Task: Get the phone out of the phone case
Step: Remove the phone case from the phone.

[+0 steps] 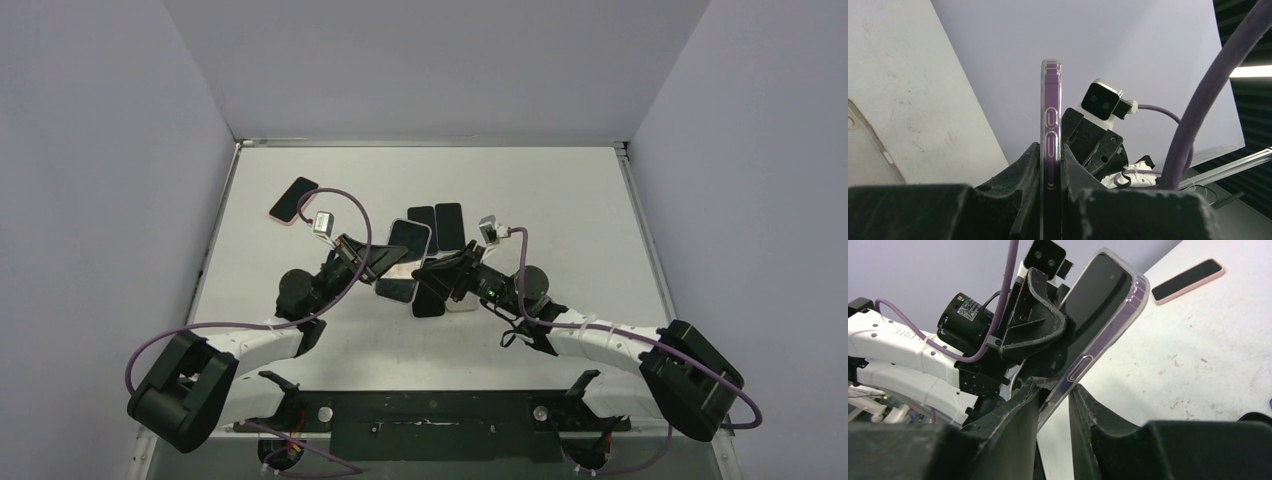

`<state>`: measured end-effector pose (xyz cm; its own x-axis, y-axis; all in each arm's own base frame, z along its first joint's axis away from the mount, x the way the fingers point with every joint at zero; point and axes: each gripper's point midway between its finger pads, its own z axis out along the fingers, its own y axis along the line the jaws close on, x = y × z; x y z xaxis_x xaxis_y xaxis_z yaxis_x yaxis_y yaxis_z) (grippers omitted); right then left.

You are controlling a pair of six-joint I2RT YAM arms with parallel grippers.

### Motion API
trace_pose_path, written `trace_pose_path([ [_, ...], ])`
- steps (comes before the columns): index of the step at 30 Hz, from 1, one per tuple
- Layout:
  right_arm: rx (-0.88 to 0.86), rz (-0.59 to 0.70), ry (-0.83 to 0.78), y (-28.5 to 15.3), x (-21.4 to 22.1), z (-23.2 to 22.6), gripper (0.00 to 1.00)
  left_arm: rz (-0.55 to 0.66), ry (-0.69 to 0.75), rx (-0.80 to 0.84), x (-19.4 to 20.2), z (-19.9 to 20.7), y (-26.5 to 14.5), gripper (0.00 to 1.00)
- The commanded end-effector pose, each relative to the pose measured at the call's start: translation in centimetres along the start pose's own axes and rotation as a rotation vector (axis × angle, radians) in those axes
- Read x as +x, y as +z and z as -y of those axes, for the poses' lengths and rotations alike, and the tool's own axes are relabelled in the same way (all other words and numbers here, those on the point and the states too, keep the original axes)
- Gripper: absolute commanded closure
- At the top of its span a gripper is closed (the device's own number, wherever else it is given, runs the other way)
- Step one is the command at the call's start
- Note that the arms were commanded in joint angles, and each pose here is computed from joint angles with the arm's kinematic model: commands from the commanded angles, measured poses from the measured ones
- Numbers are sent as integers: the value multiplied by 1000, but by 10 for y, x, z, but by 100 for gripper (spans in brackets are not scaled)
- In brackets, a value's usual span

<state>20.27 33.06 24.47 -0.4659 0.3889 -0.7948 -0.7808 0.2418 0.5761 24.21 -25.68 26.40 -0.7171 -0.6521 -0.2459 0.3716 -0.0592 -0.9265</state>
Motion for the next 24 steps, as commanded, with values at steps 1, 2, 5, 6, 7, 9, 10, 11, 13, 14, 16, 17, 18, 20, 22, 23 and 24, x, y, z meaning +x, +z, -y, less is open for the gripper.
trace_pose_path([
  [1, -106, 66, 3, 9, -31, -20, 82, -11, 87, 119, -2, 34, 5, 100],
  [2, -102, 64, 4, 7, -32, -16, 89, -20, 99, 119, -1, 34, 5, 100],
  [5, -113, 57, 8, 0, -35, -10, 100, -71, 128, 110, 5, 31, 7, 97],
  [6, -116, 50, 7, -2, -36, -9, 100, -86, 137, 110, 7, 30, 7, 94],
  [7, -119, 44, 2, -4, -38, -8, 100, -102, 144, 112, 9, 29, 7, 87],
  [9, -128, 13, -12, -6, -39, -8, 100, -133, 163, 120, 12, 29, 6, 77],
  [10, -134, -6, -19, -7, -40, -8, 100, -154, 173, 124, 14, 29, 5, 72],
  [11, -139, -25, -28, -8, -41, -8, 100, -169, 182, 127, 15, 28, 5, 68],
  [13, -145, -55, -39, -11, -44, -8, 100, -206, 211, 146, 18, 32, 6, 64],
  [14, -147, -66, -45, -12, -46, -7, 100, -224, 222, 153, 20, 33, 6, 63],
  [16, -149, -94, -49, -15, -49, -5, 100, -260, 241, 164, 24, 34, 6, 62],
  [17, -145, -109, -51, -16, -51, -3, 100, -273, 248, 165, 26, 34, 6, 62],
  [18, -141, -124, -51, -17, -52, -1, 100, -286, 255, 168, 27, 35, 6, 63],
  [20, -140, -162, -56, -17, -53, 1, 100, -309, 270, 173, 30, 36, 5, 64],
  [22, -149, -206, -60, -17, -52, 3, 100, -329, 286, 181, 32, 38, 5, 67],
  [23, -156, -224, -63, -17, -51, 2, 100, -337, 292, 183, 32, 38, 5, 69],
  [24, -162, -243, -64, -16, -50, 3, 100, -348, 298, 184, 34, 39, 5, 73],
])
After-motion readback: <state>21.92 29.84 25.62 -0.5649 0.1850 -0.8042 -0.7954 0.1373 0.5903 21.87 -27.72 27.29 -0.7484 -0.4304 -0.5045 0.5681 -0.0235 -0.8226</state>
